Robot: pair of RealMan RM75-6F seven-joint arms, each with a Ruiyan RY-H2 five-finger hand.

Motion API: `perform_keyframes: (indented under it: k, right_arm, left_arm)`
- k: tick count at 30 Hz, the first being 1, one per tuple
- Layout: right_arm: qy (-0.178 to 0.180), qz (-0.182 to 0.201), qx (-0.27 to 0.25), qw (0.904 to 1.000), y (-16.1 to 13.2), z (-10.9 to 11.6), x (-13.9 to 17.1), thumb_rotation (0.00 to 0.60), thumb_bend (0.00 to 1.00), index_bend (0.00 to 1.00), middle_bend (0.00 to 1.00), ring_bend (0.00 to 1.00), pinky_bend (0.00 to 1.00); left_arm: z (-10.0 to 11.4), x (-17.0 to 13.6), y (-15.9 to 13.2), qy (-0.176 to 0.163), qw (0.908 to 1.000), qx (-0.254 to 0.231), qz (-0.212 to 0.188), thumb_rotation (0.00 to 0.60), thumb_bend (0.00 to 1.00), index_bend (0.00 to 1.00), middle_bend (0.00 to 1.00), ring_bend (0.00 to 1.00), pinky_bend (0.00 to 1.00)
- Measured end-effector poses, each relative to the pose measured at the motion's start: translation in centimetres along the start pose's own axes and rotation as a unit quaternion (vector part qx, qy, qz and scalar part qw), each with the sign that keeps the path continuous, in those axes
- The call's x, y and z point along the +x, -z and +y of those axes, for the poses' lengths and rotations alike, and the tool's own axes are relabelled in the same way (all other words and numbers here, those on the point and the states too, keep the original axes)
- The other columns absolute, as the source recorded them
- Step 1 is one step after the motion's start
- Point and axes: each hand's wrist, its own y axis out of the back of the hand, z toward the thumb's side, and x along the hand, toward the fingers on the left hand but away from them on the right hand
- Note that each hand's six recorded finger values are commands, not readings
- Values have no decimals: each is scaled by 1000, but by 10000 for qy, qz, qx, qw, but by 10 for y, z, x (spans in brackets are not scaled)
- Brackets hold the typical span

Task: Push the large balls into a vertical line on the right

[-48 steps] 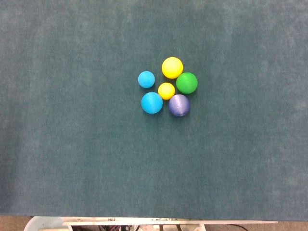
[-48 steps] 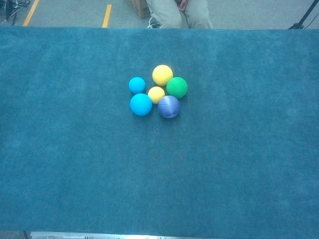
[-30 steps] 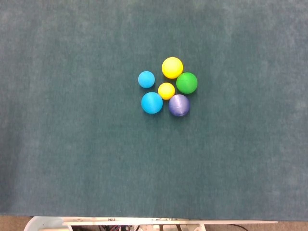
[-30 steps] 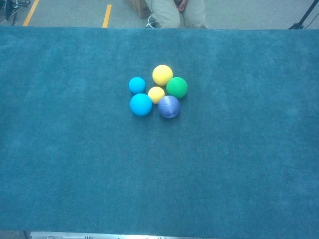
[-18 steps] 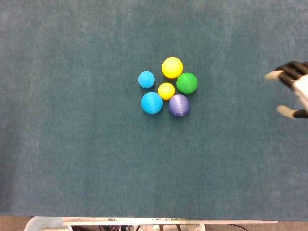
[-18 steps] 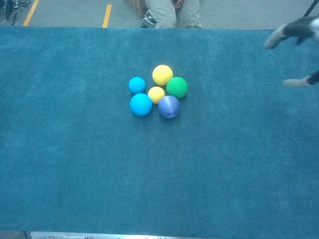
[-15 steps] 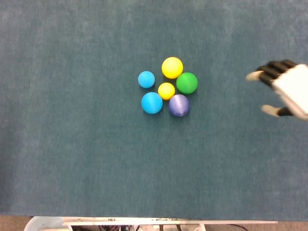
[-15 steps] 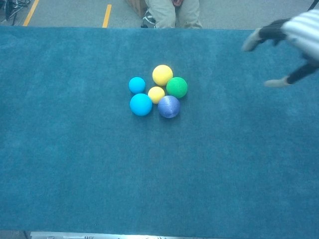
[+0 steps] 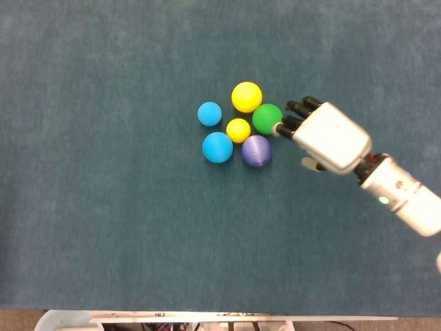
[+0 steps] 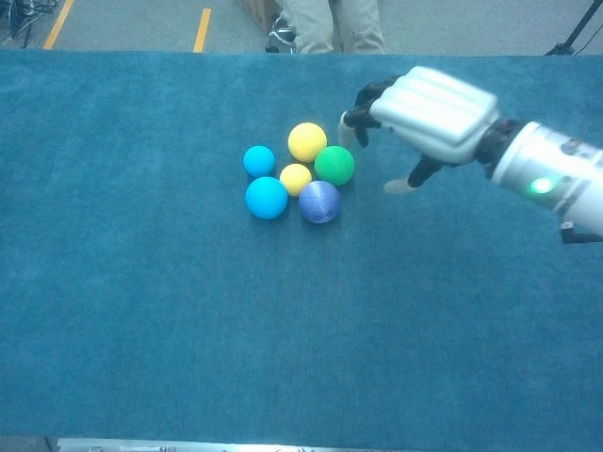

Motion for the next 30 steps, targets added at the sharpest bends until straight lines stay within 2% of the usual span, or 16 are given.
perform_keyframes:
  k: [14, 25, 30]
  right_arm:
    - [-198, -9, 305, 9993, -20, -44, -33, 600, 0, 380, 467, 242, 330]
    - [-40, -61, 266, 9996, -27, -54, -53, 600, 0, 380, 465, 242, 330]
    - [-10, -37, 250, 9997, -32, -57, -56, 600, 0, 380, 435, 228, 325]
  left_arm:
    - [-4, -5, 8, 47, 9999, -85, 65, 600, 400, 314, 203, 234, 305]
    - [-5, -5, 12, 88, 9999, -123, 84, 600, 400, 314, 200, 234, 305]
    - [-7, -4, 14, 150, 9997, -148, 88, 600, 400, 314, 196, 234, 305]
